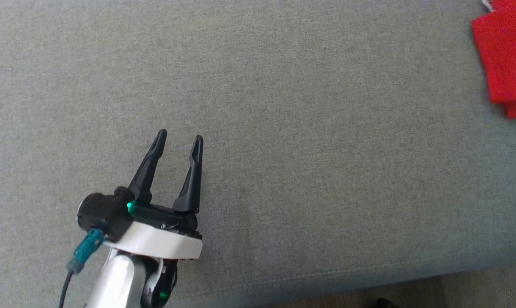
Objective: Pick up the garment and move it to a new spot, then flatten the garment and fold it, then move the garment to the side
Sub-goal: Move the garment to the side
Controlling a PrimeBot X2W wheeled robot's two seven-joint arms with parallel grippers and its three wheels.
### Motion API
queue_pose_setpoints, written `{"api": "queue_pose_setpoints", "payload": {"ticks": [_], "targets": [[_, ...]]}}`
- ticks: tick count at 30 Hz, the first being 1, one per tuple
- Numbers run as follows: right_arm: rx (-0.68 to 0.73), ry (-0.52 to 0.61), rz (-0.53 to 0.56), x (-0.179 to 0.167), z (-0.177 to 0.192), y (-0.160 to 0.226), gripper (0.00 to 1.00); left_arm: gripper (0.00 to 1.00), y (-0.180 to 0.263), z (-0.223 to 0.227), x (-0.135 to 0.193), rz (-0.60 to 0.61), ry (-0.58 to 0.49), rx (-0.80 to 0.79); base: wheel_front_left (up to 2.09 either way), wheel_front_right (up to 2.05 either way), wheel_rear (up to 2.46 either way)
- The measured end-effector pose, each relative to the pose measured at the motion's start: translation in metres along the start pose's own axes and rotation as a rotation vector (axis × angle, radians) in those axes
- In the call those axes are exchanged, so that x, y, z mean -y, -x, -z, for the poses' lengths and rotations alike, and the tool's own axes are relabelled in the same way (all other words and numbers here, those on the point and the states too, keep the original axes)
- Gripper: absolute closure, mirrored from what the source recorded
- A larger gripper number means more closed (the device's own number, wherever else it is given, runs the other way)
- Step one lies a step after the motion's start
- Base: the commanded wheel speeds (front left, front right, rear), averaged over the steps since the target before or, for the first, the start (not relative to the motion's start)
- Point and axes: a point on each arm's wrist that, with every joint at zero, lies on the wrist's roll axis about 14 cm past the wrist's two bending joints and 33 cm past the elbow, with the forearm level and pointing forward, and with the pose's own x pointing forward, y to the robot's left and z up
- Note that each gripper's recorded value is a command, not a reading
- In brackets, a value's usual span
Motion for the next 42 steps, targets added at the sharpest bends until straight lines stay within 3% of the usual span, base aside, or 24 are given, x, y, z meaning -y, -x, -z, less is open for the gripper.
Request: {"api": "queue_pose_setpoints", "payload": {"ticks": [1, 2, 13, 21, 30, 36, 42], "targets": [[0.001, 0.003, 0.001, 0.0, 0.001, 0.0, 0.12, 0.0, 0.0, 0.0, 0.0, -0.001, 0.0, -0.001, 0.0, 0.0, 0.0], [0.005, 0.009, 0.004, 0.0, 0.001, -0.001, 0.0, 0.0, 0.0, 0.001, 0.0, -0.001, 0.0, -0.002, 0.0, 0.0, 0.0], [0.064, -0.013, -0.009, -0.009, -0.006, 0.007, 0.0, 0.0, 0.0, -0.005, 0.006, 0.015, -0.007, 0.011, 0.0, 0.0, 0.0], [0.208, -0.122, -0.114, -0.049, -0.039, 0.029, 0.0, 0.0, 0.006, -0.021, 0.005, -0.011, -0.023, 0.046, 0.0, 0.0, 0.0], [0.403, -0.359, -0.303, -0.119, -0.06, 0.089, 0.0, 0.0, 0.043, -0.033, -0.025, -0.18, -0.03, 0.057, 0.0, 0.0, 0.0], [0.524, -0.452, -0.437, -0.173, -0.068, 0.144, 0.0, 0.0, 0.066, -0.05, -0.033, -0.268, -0.024, 0.104, 0.0, 0.0, 0.0], [0.589, -0.553, -0.489, -0.193, -0.053, 0.182, 0.0, 0.0, 0.091, -0.056, -0.039, -0.326, -0.029, 0.123, 0.0, 0.0, 0.0]]}}
